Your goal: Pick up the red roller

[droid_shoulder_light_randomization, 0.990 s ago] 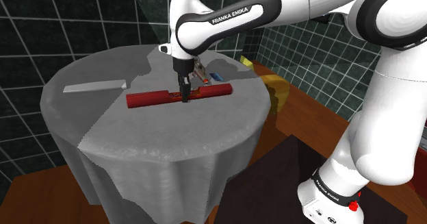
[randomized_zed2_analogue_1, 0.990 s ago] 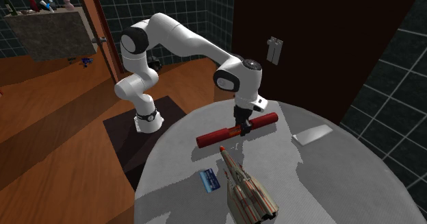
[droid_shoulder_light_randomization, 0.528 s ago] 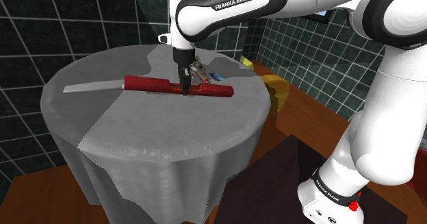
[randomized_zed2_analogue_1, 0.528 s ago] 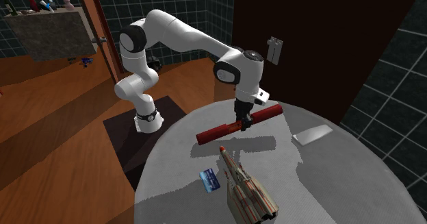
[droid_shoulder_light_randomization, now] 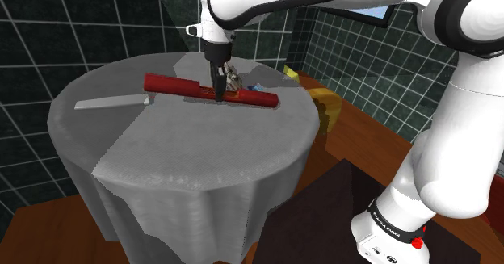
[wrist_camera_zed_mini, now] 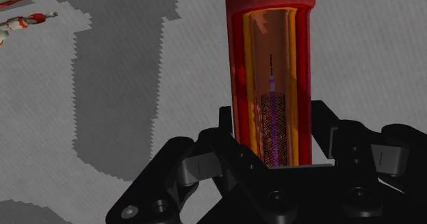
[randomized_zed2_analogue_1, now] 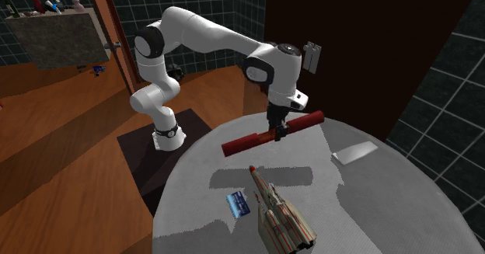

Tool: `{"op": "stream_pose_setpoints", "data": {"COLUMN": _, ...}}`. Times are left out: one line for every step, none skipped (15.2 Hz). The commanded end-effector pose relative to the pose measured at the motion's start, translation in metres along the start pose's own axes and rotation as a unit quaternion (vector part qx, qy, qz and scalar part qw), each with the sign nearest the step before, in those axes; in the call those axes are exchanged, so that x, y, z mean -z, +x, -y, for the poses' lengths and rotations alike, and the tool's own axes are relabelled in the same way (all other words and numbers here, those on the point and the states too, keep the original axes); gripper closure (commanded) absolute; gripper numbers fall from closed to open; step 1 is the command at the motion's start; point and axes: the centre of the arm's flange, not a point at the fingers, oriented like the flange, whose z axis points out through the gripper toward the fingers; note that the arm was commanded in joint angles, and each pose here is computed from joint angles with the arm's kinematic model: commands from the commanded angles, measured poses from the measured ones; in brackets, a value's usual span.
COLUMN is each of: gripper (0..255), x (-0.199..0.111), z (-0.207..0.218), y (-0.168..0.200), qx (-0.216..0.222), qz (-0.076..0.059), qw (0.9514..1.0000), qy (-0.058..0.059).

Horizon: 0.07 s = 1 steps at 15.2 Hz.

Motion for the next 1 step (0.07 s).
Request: {"op": "stream_pose_setpoints", "data": {"gripper": 255, "x": 0.0034, "z": -0.0006, "y": 0.0004, "qx": 0.000, "qz": 0.000, "qw": 1.0000, "qy": 0.000}}
